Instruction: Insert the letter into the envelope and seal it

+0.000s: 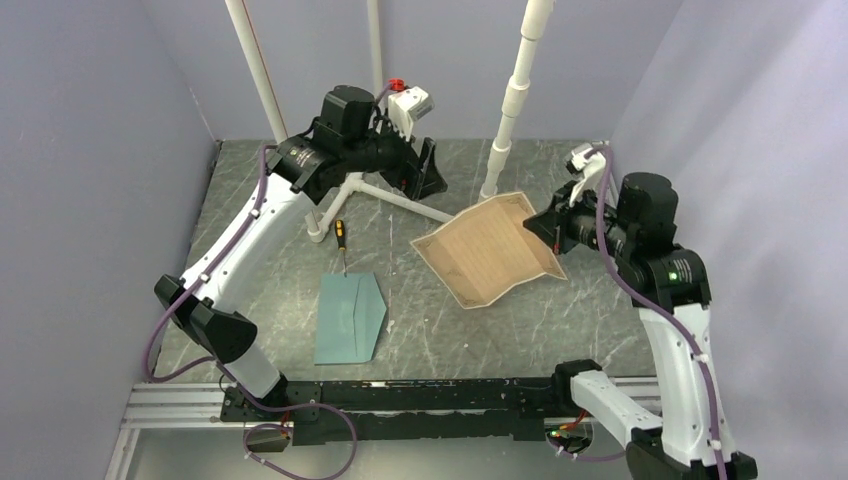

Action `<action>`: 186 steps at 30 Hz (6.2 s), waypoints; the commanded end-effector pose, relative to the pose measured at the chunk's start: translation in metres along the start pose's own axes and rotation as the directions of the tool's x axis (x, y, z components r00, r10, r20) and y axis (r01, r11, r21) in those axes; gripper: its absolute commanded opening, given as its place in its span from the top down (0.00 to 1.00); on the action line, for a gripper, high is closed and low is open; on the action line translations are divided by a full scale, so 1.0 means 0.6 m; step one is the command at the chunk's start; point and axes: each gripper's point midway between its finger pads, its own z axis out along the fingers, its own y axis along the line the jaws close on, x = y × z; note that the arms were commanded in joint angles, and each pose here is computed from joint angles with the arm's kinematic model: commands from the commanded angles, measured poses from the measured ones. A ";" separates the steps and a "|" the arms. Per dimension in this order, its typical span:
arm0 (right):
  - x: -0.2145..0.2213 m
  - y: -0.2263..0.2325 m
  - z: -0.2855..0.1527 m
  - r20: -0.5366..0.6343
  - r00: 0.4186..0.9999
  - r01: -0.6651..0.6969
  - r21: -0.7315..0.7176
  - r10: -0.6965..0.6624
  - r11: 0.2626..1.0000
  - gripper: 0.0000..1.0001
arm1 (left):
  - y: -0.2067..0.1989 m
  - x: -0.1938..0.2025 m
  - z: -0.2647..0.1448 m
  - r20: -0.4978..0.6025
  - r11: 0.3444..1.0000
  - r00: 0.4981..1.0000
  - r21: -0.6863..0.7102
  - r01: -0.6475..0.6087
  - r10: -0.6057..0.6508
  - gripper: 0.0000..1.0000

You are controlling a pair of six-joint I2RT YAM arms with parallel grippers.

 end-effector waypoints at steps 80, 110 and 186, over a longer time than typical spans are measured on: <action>-0.082 0.196 0.041 0.160 0.971 0.239 -0.659 -0.178 0.713 0.41 | -0.217 0.006 -0.153 0.463 0.615 0.794 0.509 -0.602 0.394 0.98; -0.060 0.204 0.046 0.083 0.978 0.196 -0.670 -0.190 0.716 1.00 | -0.218 -0.003 -0.170 0.456 0.626 0.781 0.474 -0.619 0.427 0.77; -0.033 0.213 0.108 0.045 0.943 0.276 -0.658 -0.329 0.701 0.80 | -0.165 0.053 -0.118 0.309 0.679 0.822 0.464 -0.570 0.479 0.98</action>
